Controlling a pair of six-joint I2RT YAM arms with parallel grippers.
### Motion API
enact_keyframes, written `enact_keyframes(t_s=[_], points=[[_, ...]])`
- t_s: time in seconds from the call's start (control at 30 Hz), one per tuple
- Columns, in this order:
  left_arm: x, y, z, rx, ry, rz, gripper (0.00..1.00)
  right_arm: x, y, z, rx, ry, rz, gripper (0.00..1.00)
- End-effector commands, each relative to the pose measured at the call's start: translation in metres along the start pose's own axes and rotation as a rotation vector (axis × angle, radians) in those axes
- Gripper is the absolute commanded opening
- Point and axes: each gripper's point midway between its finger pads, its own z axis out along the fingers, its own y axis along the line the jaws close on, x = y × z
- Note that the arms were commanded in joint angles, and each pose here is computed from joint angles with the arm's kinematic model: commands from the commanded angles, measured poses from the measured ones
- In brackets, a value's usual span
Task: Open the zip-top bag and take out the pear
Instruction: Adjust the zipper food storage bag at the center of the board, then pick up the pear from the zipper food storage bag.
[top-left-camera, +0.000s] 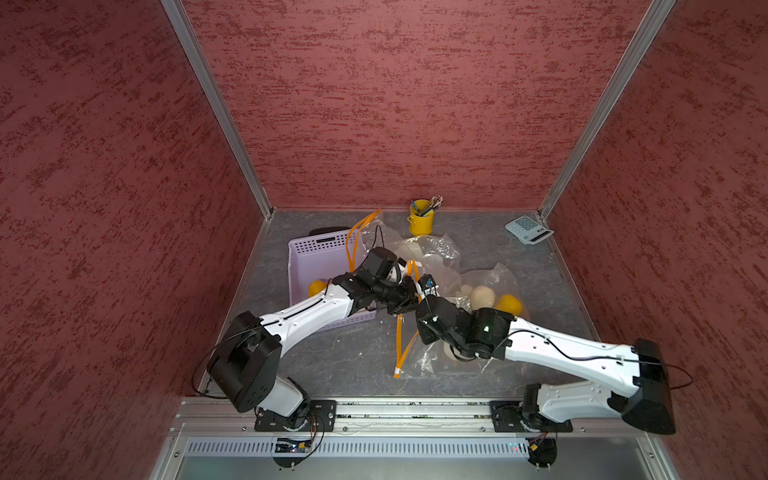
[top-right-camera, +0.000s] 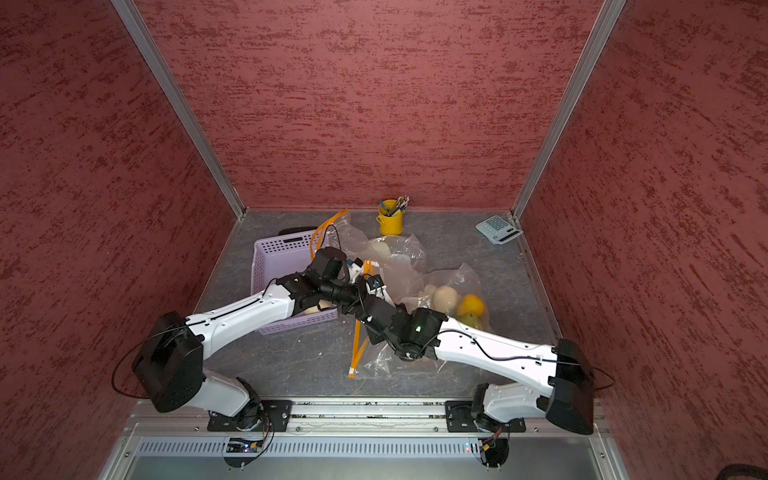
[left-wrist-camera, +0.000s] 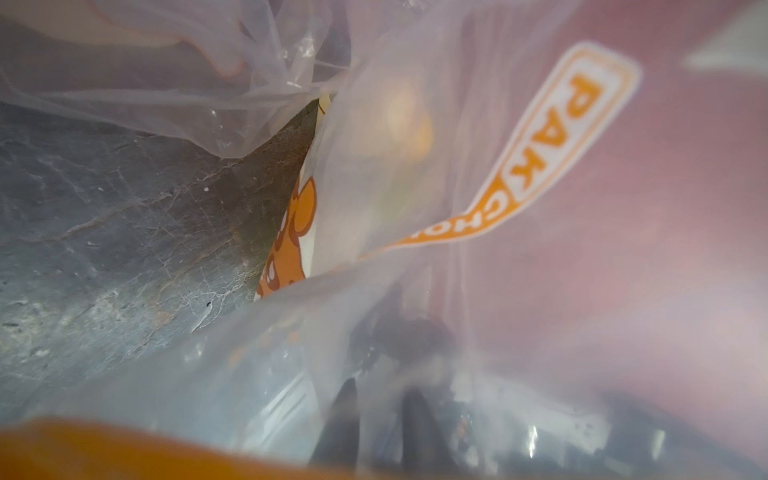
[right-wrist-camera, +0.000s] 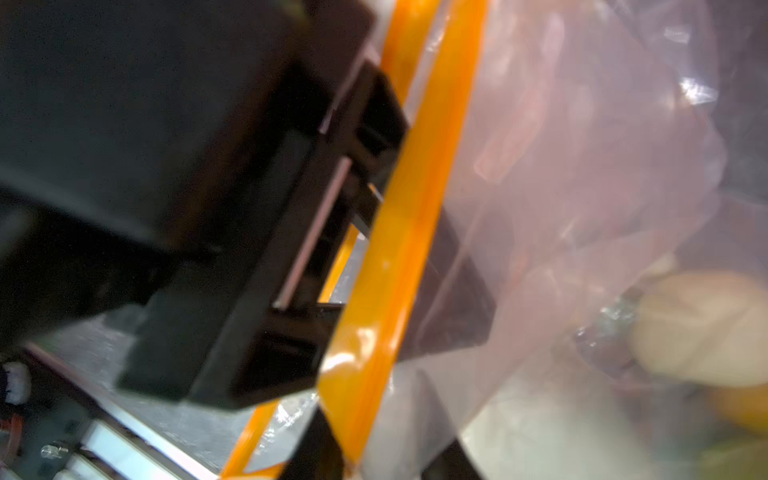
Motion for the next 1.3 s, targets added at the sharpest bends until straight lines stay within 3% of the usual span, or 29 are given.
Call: enact_keyframes(t_s=[0.0,0.2,0.47,0.63,0.7,0.93,1.1,1.17,1.27], points=[[0.0,-0.016,-0.01,0.051,-0.012,0.027,0.21,-0.008,0.001,-0.005,-0.003,-0.039,0.008,0.0],[-0.012,-0.009,-0.016,0.027,-0.049,0.035,0.23,-0.019,-0.003,-0.039,-0.036,-0.037,-0.022,0.0],[-0.006,0.042,0.003,-0.125,-0.034,0.035,0.23,-0.059,0.002,-0.099,-0.136,-0.092,-0.071,0.0],[-0.006,0.096,-0.004,-0.354,-0.053,0.045,0.24,-0.069,0.004,-0.114,-0.157,-0.078,-0.119,0.0],[-0.008,0.109,-0.015,-0.377,-0.076,0.023,0.24,-0.069,0.0,-0.111,-0.135,-0.059,-0.135,0.0],[-0.011,0.059,-0.086,-0.332,-0.269,0.109,0.26,-0.056,-0.018,-0.081,-0.057,0.028,-0.139,0.0],[-0.008,0.021,-0.128,-0.275,-0.373,0.159,0.29,-0.059,-0.015,-0.078,-0.103,0.017,-0.133,0.0],[-0.006,-0.008,-0.135,-0.183,-0.386,0.185,0.34,-0.06,-0.012,-0.078,-0.117,0.018,-0.139,0.0],[-0.002,-0.038,-0.125,-0.057,-0.308,0.196,0.38,-0.06,-0.009,-0.079,-0.134,0.02,-0.141,0.0]])
